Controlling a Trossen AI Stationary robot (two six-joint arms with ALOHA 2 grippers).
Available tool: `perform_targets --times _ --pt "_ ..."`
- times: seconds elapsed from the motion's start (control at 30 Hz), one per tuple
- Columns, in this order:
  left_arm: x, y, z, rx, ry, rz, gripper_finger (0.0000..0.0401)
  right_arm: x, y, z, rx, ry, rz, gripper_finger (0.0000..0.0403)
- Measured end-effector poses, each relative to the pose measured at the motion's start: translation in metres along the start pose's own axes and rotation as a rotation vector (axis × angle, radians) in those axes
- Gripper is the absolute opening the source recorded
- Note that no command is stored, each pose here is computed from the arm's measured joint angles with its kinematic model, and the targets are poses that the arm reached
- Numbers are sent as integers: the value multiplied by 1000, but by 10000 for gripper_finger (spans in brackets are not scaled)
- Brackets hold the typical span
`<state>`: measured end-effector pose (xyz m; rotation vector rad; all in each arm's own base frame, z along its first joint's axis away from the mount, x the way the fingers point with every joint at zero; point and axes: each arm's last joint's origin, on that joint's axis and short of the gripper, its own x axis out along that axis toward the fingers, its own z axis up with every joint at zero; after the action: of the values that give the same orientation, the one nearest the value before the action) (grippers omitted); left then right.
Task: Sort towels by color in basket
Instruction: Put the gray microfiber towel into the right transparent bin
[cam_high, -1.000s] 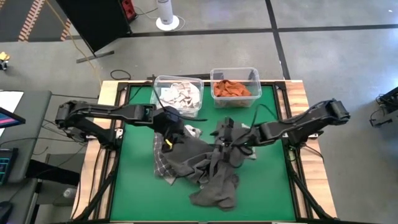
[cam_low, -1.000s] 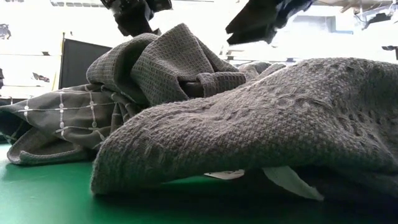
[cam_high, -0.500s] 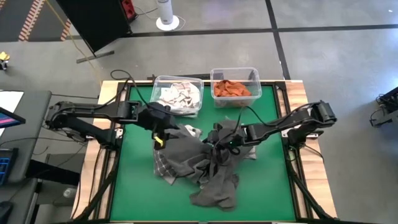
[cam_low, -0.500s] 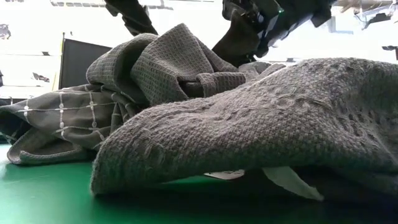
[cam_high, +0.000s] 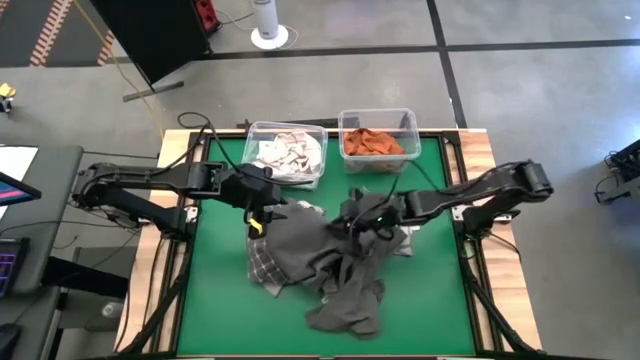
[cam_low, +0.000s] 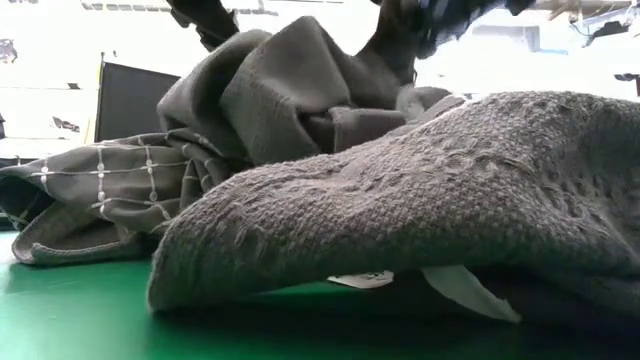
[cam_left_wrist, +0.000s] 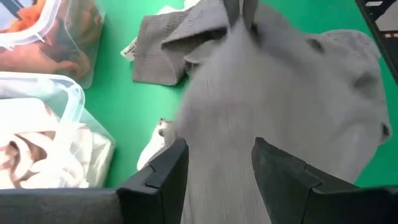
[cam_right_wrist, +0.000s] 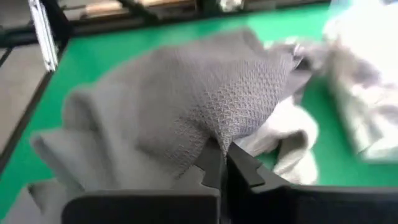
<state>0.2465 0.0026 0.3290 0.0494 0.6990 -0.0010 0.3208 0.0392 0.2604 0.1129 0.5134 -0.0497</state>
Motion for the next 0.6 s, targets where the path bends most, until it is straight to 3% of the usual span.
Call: perform_targets --times 0.3,0.47,0.6 --pt "-4 2 5 26 -56 65 169 -91 -9 80 -169 -212 -223 18" --pt "-1 1 15 47 -215 94 169 -135 -21 118 -233 -340 -409 18" --pt "11 0 11 74 -302 103 169 -164 -34 146 -275 -424 -499 18"
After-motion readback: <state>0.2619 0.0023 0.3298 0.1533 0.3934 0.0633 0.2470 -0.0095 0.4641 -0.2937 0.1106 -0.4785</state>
